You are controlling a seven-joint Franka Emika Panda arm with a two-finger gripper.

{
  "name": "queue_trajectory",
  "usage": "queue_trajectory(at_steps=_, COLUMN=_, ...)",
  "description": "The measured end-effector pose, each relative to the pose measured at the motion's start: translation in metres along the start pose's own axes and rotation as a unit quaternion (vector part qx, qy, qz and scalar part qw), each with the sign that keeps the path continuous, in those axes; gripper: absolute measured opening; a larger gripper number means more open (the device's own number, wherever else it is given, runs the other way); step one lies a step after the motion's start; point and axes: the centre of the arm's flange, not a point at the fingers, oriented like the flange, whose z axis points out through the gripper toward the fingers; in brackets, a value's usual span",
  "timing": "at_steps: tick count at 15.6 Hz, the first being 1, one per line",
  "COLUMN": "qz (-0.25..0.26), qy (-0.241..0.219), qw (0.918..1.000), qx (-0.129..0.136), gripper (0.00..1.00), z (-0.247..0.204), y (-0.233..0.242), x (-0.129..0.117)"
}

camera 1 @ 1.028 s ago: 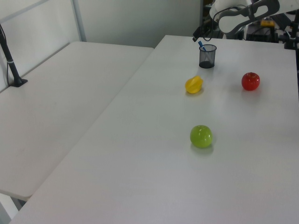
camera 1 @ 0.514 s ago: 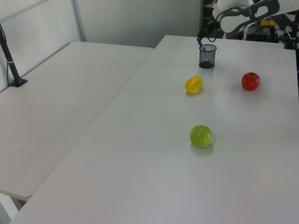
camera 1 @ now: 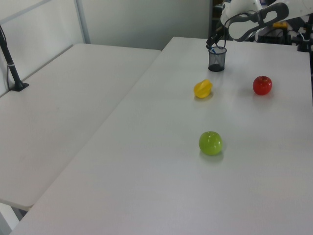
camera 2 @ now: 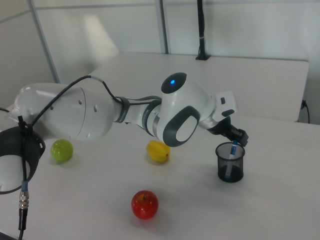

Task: Take marker pen
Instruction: 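Lower the gripper and close it on the blue-capped marker, then lift the marker up out of the pen cup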

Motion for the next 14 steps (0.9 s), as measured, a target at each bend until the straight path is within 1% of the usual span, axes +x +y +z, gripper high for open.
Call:
queue_trajectory(at_steps=1, qz=-0.001, qy=0.000, qw=1.0000, qx=0.000, gripper=0.45, z=0.0009, y=-0.0004, x=0.0002)
queue_trajectory(at_steps=2, qz=-0.001, qy=0.001, qw=1.0000, qx=0.000, gripper=0.39, z=0.0013, y=-0.0005, x=0.0006)
queue_trajectory(at_steps=3, qz=-0.001, qy=0.001, qw=1.0000, qx=0.000, gripper=0.37, z=0.0010, y=-0.0004, x=0.0011)
queue_trajectory(at_steps=4, qz=-0.001, qy=0.002, qw=1.0000, qx=0.000, gripper=0.27, z=0.0007, y=-0.0004, x=0.0015)
queue_trajectory(at_steps=5, qz=-0.001, qy=0.002, qw=1.0000, qx=0.000, gripper=0.24, z=0.0006, y=-0.0004, x=0.0017)
queue_trajectory(at_steps=6, qz=-0.001, qy=0.002, qw=1.0000, qx=0.000, gripper=0.23, z=0.0004, y=-0.0004, x=0.0019)
queue_trajectory(at_steps=7, qz=-0.001, qy=0.002, qw=1.0000, qx=0.000, gripper=0.17, z=0.0003, y=-0.0003, x=0.0020)
queue_trajectory(at_steps=14, qz=-0.001, qy=0.006, qw=1.0000, qx=-0.001, gripper=0.17, z=-0.0020, y=0.0010, x=0.0051)
